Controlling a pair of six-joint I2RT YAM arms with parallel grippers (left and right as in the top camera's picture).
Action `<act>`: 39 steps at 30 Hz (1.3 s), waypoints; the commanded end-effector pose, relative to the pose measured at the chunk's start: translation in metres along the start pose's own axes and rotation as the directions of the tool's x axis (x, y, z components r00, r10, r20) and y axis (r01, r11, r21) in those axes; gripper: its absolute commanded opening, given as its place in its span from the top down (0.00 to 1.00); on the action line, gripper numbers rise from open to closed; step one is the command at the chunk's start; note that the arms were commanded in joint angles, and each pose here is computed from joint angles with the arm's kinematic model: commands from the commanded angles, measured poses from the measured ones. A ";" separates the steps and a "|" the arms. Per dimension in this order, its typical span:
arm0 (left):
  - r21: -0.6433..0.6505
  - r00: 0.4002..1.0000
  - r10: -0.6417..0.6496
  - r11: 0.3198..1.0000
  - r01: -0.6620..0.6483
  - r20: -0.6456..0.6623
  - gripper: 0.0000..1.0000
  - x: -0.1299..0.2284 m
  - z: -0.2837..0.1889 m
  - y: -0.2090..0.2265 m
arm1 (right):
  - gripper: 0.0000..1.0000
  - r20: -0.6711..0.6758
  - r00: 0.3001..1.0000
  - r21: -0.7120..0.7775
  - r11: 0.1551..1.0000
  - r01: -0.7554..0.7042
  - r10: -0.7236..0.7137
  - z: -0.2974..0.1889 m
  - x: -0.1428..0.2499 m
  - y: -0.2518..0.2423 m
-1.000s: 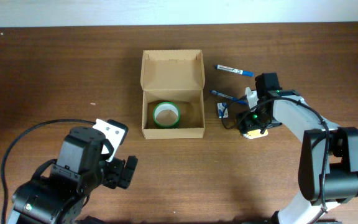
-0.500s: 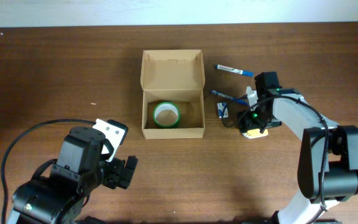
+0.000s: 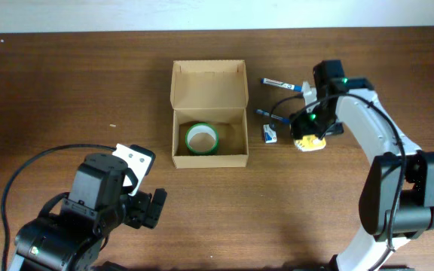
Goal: Pack container
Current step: 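Lift the sticky-note pad and carry it over the box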
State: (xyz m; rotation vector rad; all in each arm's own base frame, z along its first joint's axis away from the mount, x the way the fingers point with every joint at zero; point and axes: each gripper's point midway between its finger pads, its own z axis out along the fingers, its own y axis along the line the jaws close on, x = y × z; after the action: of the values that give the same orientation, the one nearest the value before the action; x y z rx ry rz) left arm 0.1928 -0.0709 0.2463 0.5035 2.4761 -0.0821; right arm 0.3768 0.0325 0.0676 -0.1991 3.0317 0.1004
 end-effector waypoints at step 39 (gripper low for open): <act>0.005 1.000 0.016 1.000 -0.016 0.022 0.01 -0.005 -0.005 0.000 | 0.21 0.079 0.993 -0.035 0.995 0.095 -0.092 -0.017 -0.012 0.218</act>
State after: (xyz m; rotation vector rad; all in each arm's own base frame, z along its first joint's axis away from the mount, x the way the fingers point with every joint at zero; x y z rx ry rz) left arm 0.1929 -0.0709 0.2463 0.5034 2.4757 -0.0822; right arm 0.3567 0.2513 0.1111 -0.3995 2.9203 0.2034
